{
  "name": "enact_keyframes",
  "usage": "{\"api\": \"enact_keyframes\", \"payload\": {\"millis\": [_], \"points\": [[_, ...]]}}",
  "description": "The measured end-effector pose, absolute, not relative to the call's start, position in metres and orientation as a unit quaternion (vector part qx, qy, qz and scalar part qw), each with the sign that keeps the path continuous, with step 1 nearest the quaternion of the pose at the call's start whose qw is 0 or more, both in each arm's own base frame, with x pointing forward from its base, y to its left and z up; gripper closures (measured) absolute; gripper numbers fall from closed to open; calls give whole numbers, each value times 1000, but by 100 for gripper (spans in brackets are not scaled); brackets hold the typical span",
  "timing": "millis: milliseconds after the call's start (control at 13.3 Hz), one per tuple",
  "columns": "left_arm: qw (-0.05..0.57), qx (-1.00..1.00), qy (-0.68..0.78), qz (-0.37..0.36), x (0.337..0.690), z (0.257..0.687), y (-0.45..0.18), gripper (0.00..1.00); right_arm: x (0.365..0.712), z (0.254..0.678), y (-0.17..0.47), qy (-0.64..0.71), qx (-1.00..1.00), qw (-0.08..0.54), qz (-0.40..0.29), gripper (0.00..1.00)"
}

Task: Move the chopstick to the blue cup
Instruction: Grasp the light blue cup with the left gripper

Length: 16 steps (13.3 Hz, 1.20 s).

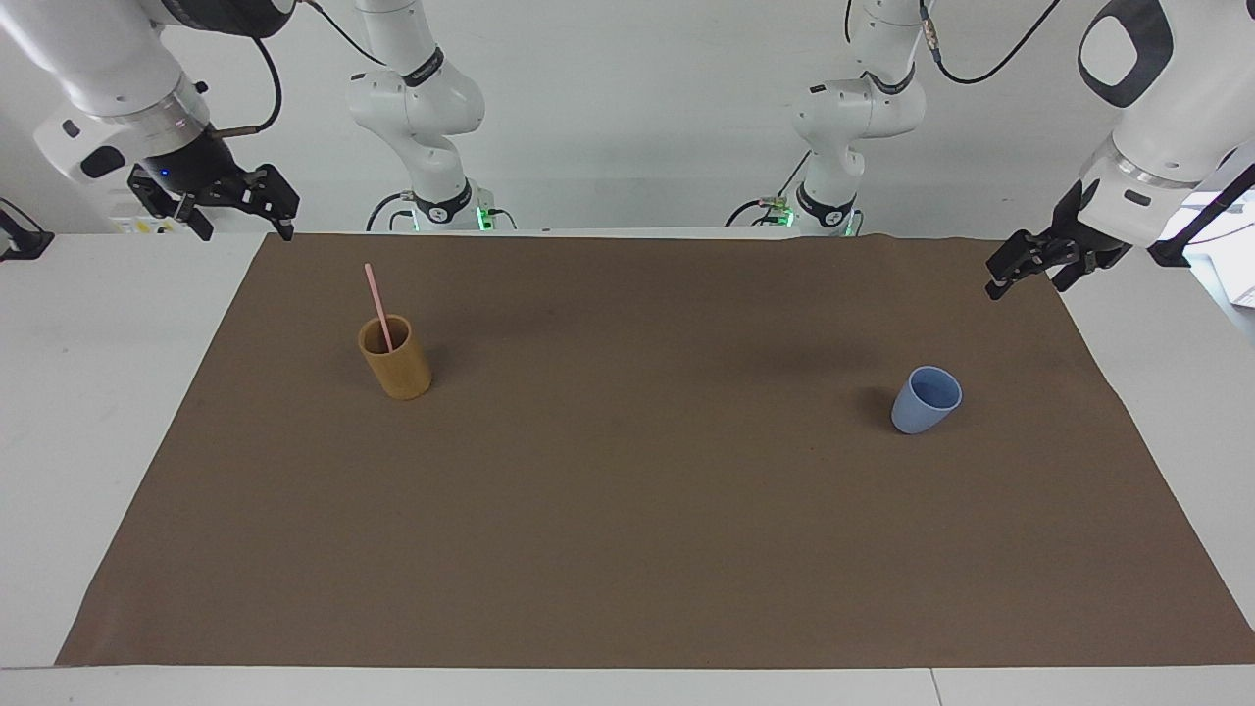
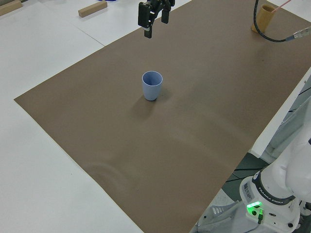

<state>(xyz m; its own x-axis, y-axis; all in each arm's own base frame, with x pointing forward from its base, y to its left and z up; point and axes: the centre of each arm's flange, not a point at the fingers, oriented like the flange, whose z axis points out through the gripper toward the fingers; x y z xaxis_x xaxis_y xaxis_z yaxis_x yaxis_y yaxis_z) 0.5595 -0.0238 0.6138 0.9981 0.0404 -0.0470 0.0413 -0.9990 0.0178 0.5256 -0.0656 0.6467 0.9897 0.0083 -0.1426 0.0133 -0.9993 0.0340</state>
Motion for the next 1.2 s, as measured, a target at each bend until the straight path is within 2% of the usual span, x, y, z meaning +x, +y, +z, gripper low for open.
{"api": "enact_keyframes", "payload": {"millis": [376, 602, 902, 1203], "points": [[10, 1000, 26, -1, 563, 603, -18, 0, 526, 647, -66, 5, 997, 17, -71, 0], [11, 999, 34, 33, 563, 543, -11, 0, 526, 647, -65, 6, 997, 18, -71, 0], [10, 999, 46, 21, 557, 461, 0, 0, 526, 647, -65, 6, 997, 18, -71, 0], [10, 999, 48, 19, 555, 417, 2, 2, 526, 647, -65, 6, 997, 18, -71, 0]]}}
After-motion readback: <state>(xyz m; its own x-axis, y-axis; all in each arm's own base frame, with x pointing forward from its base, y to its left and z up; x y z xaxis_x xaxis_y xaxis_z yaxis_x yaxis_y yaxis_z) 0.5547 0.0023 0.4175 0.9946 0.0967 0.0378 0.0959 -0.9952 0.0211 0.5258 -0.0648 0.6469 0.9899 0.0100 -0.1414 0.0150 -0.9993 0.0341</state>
